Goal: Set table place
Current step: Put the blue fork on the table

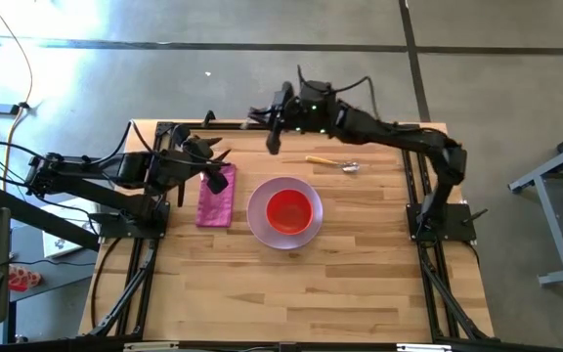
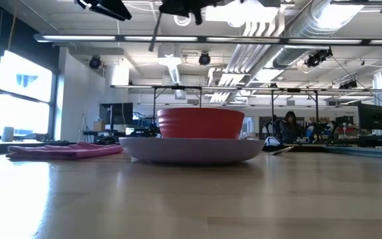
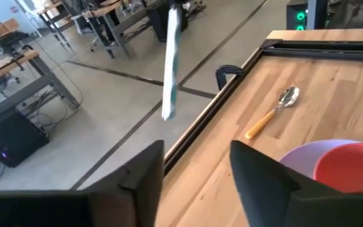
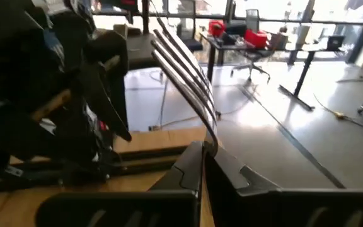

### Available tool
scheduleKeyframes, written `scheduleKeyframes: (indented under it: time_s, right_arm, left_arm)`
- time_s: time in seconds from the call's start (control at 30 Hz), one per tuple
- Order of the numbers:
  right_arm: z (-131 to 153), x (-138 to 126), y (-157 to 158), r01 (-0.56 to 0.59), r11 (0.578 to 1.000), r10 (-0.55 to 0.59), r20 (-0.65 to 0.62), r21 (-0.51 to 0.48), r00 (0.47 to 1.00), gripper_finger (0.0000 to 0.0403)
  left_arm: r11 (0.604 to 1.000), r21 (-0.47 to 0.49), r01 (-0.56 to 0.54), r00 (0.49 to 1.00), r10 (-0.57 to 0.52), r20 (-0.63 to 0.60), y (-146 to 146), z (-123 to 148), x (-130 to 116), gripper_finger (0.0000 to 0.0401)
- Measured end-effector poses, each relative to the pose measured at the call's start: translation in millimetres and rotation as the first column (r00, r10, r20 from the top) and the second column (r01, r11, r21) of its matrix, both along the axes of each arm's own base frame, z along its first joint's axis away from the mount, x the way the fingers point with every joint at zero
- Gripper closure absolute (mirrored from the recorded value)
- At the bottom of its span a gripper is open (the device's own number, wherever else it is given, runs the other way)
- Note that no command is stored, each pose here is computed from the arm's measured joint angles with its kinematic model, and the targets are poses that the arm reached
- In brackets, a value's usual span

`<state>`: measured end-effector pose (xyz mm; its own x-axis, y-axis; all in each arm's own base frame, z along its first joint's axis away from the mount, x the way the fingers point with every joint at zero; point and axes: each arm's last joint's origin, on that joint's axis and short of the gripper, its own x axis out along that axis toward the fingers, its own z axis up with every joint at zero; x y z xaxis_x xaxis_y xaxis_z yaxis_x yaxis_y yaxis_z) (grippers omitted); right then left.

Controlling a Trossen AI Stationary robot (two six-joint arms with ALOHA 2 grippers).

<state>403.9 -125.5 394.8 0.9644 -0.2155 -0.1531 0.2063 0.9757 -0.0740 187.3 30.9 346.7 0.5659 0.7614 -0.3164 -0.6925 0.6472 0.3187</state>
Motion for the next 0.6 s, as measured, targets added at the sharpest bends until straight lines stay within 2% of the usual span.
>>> scheduleKeyframes:
  time_s: [0.1, 0.17, 0.23, 0.3, 0.37, 0.47, 0.53, 0.6]
  right_arm:
    - [8.9, -23.8, 1.5, 0.01, 1.0, -0.007, -0.107, 0.029, 0.994, 0.0403]
    - [13.7, -46.3, 6.1, 0.012, 0.996, 0.007, -0.215, 0.088, 0.976, 0.0403]
    - [11.9, -70.0, 13.3, 0.055, 0.982, 0.014, -0.361, 0.178, 0.933, 0.0403]
    - [5.7, -92.3, 21.8, 0.127, 0.957, 0.021, -0.499, 0.261, 0.866, 0.0403]
    - [-0.2, -111.7, 33.7, 0.21, 0.93, 0.012, -0.596, 0.302, 0.803, 0.0403]
    - [-13.1, -135.2, 52.6, 0.295, 0.89, 0.006, -0.656, 0.347, 0.755, 0.0403]
    - [-29.8, -146.3, 64.0, 0.323, 0.863, 0.007, -0.646, 0.39, 0.763, 0.0403]
    - [-49.8, -157.0, 75.4, 0.323, 0.825, 0.022, -0.597, 0.464, 0.802, 0.0403]
  left_arm:
    - [1.0, 0.018, 0.01, 0.999, -0.01, -0.033, 0.0, -0.5, -0.5, 0.0199]
    - [1.0, 0.024, 0.015, 0.999, -0.014, -0.045, -0.1, -0.6, -1.2, 0.0183]
    - [1.0, 0.024, 0.015, 0.999, -0.014, -0.046, -0.1, -0.1, -3.0, 0.0173]
    - [1.0, 0.024, 0.015, 0.999, -0.013, -0.052, -0.2, 0.1, -5.1, 0.0167]
    - [1.0, 0.023, 0.014, 0.999, -0.013, -0.05, -0.3, 0.5, -6.4, 0.0165]
    - [1.0, 0.023, 0.013, 0.999, -0.012, -0.048, -0.3, 1.0, -7.7, 0.0165]
    - [1.0, 0.022, 0.014, 0.999, -0.013, -0.049, -0.3, 1.0, -7.9, 0.0165]
    - [1.0, 0.022, 0.014, 0.999, -0.013, -0.049, -0.3, 1.0, -8.0, 0.0165]
